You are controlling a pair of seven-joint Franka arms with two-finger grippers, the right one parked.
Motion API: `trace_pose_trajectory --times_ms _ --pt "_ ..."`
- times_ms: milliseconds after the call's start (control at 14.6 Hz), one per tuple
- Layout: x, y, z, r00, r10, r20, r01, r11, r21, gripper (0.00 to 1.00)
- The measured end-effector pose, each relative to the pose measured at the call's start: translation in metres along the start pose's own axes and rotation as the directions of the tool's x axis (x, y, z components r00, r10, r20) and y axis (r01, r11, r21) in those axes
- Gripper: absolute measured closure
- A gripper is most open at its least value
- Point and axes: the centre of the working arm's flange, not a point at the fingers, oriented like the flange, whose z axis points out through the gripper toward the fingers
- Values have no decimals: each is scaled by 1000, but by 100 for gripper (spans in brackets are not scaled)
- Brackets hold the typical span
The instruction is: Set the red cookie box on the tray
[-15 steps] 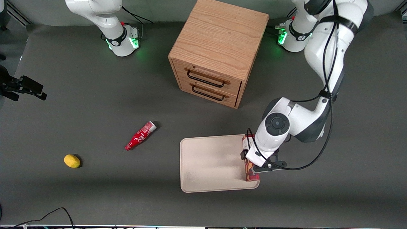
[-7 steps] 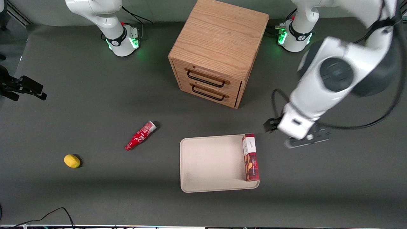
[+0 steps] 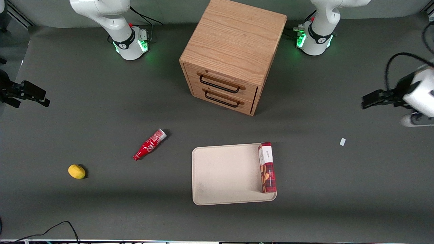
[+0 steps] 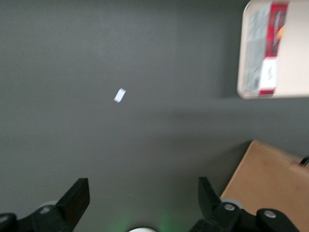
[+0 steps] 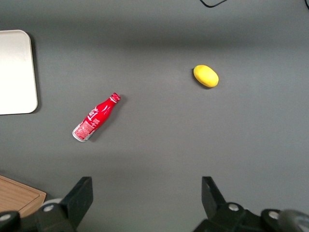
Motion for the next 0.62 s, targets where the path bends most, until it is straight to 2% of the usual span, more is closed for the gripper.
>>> trace_pose_trajectory --times_ms 137,342,615 --pt "-26 -37 -2 1000 16 6 -16 1000 -26 0" --pt "-66 -44 -22 999 27 -22 -28 999 -43 0" --pt "-91 -13 -35 996 89 -8 -88 996 20 0"
